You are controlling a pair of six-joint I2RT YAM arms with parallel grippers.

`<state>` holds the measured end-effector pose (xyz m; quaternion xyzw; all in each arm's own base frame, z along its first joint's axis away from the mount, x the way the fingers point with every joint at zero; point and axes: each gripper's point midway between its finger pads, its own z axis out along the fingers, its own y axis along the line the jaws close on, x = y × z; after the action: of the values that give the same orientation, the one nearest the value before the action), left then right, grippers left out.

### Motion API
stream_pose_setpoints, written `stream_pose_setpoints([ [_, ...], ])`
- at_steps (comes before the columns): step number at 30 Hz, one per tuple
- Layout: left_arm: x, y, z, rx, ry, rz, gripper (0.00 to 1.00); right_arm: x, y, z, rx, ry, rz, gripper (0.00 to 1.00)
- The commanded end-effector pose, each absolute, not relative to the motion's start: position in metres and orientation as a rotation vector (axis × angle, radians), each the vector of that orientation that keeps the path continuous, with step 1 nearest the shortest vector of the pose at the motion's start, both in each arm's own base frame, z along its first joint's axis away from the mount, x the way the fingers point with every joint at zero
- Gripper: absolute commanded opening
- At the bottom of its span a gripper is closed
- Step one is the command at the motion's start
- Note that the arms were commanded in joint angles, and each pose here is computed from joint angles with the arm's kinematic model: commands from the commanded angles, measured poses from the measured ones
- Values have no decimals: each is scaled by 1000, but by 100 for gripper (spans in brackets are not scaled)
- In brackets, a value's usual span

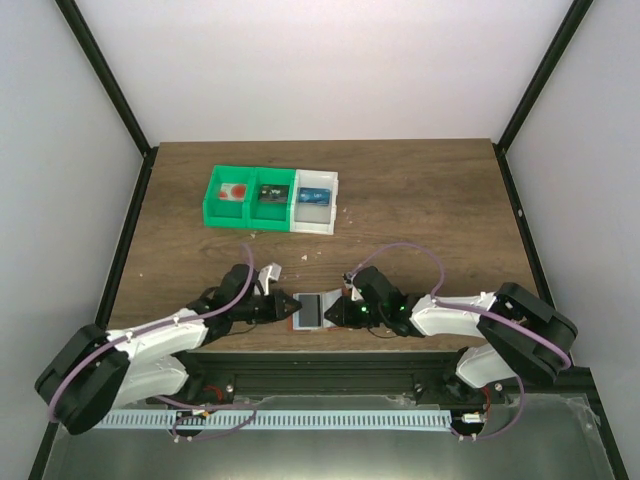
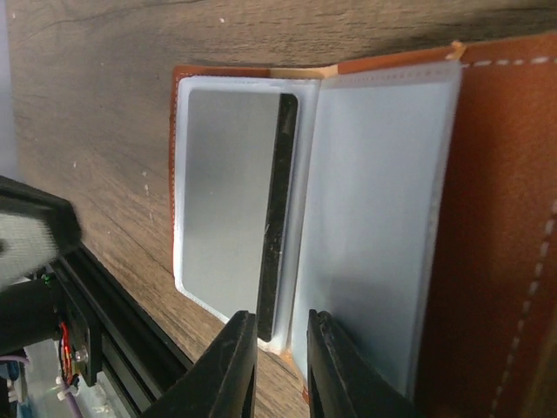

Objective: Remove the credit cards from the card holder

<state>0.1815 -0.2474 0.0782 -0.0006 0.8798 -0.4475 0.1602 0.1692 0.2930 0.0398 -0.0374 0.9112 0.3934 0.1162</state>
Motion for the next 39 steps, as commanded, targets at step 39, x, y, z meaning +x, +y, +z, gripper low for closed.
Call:
stream_pose_setpoints([
  [39,175,-251,40,110,2582,-1241,5,183,308,19,-79,2675,1184,18],
])
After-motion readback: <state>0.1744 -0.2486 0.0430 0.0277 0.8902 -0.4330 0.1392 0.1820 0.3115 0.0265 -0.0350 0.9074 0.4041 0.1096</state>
